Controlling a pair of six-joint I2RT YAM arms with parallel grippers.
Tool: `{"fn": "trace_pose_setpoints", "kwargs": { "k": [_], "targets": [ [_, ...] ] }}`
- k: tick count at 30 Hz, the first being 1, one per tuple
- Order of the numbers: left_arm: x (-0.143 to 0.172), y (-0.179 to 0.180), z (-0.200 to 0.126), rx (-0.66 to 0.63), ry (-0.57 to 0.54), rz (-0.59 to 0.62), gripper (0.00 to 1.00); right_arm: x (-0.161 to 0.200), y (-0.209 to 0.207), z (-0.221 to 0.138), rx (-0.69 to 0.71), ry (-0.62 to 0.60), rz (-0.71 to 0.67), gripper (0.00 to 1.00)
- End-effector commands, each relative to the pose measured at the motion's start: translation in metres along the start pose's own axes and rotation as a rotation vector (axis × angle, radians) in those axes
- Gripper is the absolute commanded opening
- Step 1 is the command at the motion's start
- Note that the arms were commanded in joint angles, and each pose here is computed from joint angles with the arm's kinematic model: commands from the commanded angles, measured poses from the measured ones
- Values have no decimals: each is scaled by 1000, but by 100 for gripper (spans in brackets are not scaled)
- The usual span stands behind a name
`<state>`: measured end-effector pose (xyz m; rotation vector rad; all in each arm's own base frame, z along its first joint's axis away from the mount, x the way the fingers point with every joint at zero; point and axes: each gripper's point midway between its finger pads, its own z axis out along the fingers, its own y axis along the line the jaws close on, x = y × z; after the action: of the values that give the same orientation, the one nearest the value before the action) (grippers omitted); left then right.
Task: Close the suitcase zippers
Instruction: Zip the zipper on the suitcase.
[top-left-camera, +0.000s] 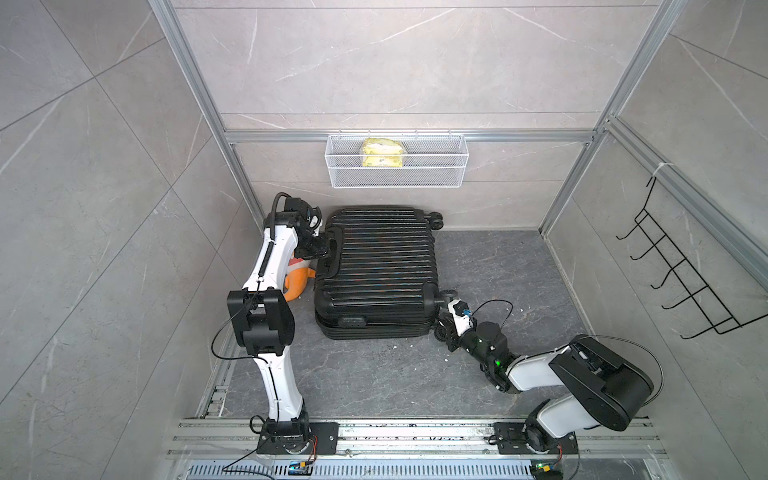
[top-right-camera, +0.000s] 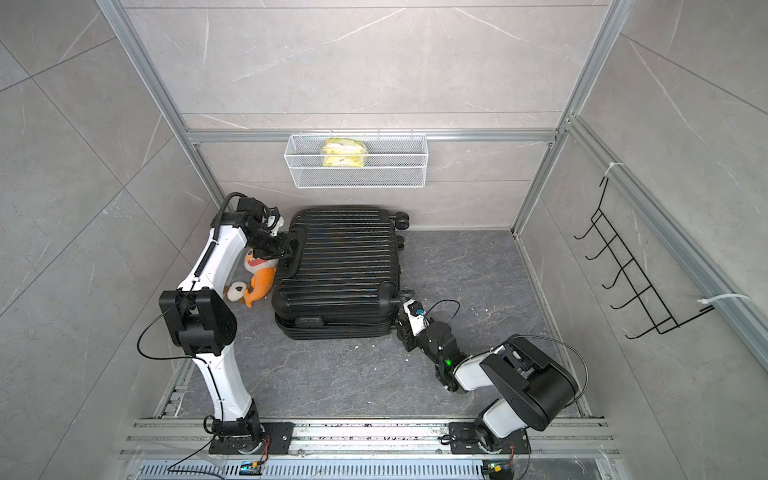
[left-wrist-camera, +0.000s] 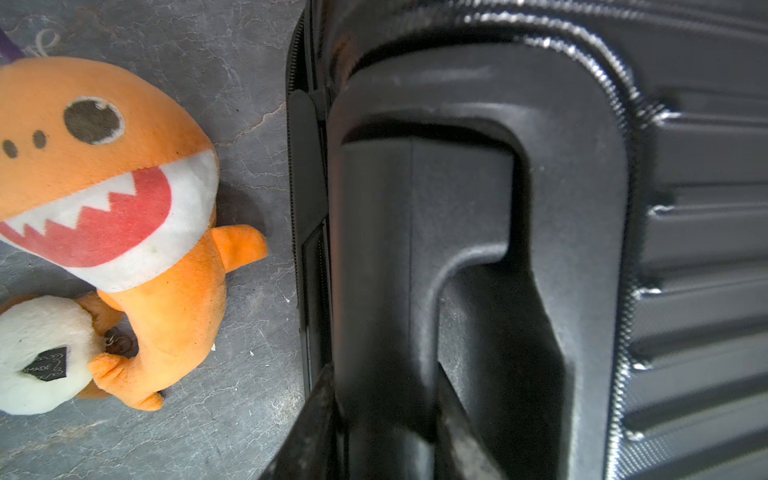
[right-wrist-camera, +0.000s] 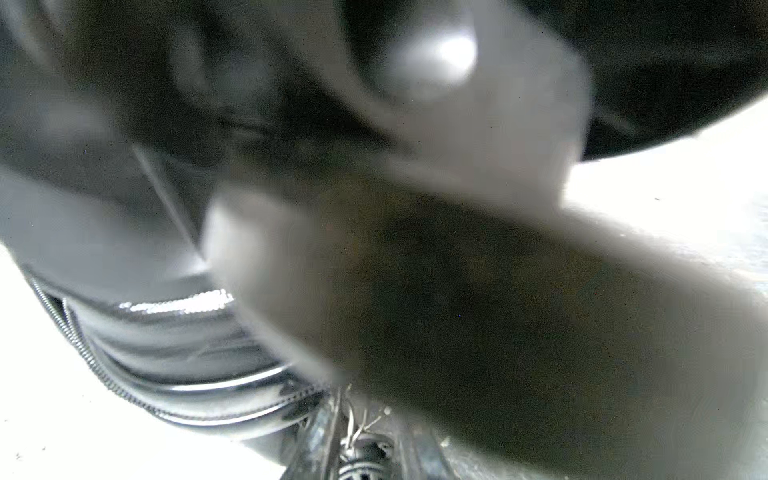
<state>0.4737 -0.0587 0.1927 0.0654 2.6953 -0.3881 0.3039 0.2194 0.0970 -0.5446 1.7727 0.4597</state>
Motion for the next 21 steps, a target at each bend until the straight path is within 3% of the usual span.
{"fn": "trace_pose_setpoints", "kwargs": {
  "k": [1,7,11,21],
  "targets": [
    [8,-71,-50,286,-26,55,0,21,5,10,-8,104,1,24],
    [8,-72,-50,287,-26,57,0,23,2,12,11,116,-1,17],
    [8,-72,-51,287,-29,55,0,24,2,10,17,119,-1,0],
    [-1,-65,-46,248,-73,-37,0,19,22,-6,-58,132,-35,0]
  ]
}}
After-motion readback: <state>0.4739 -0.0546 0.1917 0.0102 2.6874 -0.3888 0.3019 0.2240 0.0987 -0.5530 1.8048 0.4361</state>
